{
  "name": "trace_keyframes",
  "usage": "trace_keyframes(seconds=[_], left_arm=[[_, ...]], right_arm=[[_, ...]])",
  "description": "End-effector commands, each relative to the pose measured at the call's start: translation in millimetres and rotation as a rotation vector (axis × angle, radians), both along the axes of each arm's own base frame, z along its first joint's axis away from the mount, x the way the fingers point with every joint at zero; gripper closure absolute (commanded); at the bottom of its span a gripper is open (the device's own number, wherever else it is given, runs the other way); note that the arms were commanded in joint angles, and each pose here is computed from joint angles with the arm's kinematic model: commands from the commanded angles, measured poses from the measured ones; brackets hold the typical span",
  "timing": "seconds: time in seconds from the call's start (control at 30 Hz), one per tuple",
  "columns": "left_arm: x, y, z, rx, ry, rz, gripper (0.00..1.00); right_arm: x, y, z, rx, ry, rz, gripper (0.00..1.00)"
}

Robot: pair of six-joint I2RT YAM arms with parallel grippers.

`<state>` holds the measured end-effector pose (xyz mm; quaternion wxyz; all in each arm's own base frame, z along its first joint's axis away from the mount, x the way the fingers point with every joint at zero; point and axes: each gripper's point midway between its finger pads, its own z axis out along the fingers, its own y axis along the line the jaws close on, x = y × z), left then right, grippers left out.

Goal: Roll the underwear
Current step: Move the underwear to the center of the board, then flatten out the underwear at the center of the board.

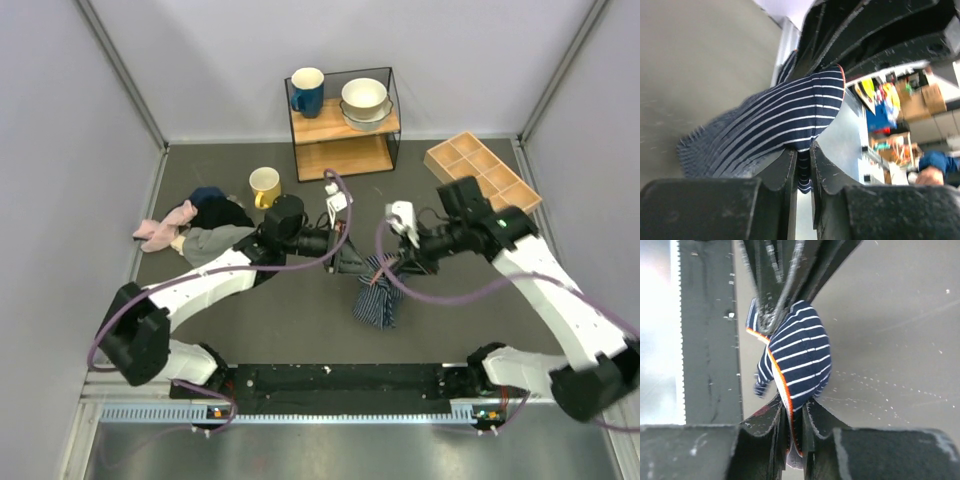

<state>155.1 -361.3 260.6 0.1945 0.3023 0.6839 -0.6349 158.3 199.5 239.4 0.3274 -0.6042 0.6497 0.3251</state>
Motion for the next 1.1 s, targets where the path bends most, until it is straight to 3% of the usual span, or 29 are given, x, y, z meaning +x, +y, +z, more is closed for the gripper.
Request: trace_keyframes(seconds=[0.0, 0.07, 0.13, 0.17, 0.2, 0.23, 0.33, 0.4, 0.5, 0.63, 0.77, 0.87, 1.07], left_arm=[[83, 18, -49, 0.061, 0.121, 0.248, 0.81], [120, 26, -64, 0.099, 0.135, 0.356, 0.69], [155, 46, -98, 0.189, 0.177, 0.455, 0.67], [169, 52, -96, 0.204, 0.164, 0.489, 0.63], [189, 69, -103, 0.25, 0.108, 0.569, 0.6], [188, 83, -115, 0.334, 0.136, 0.601, 0.56], [204, 119, -92, 0.419, -0.042, 0.702, 0.48], [198, 144, -75, 0.497, -0.154, 0.737, 0.43], [180, 166, -53, 0.551, -0.278, 0.745, 0.43], [151, 181, -43, 0.547, -0.403, 0.728, 0.41], [128, 205, -66, 0.581, -0.468, 0.789, 0.33], [125, 211, -54, 0.581, -0.515, 0.815, 0.3], [125, 211, -57, 0.594, -0.514, 0.795, 0.29]], right_arm=[[87, 21, -20, -0.083, 0.033, -0.209, 0.85], [146, 32, -39, -0.133, 0.025, -0.314, 0.79], [188, 42, -37, -0.139, 0.022, -0.396, 0.73], [209, 44, -67, -0.205, 0.062, -0.435, 0.7], [219, 47, -71, -0.212, 0.081, -0.47, 0.63], [232, 49, -66, -0.21, 0.06, -0.494, 0.51], [237, 51, -76, -0.214, 0.069, -0.498, 0.4], [234, 51, -61, -0.162, 0.045, -0.484, 0.39], [193, 63, -57, -0.07, 0.094, -0.313, 0.39], [151, 71, -93, -0.054, 0.218, -0.233, 0.41], [160, 68, -122, -0.123, 0.252, -0.285, 0.43], [174, 68, -135, -0.156, 0.268, -0.34, 0.45], [192, 79, -148, -0.159, 0.349, -0.416, 0.48]])
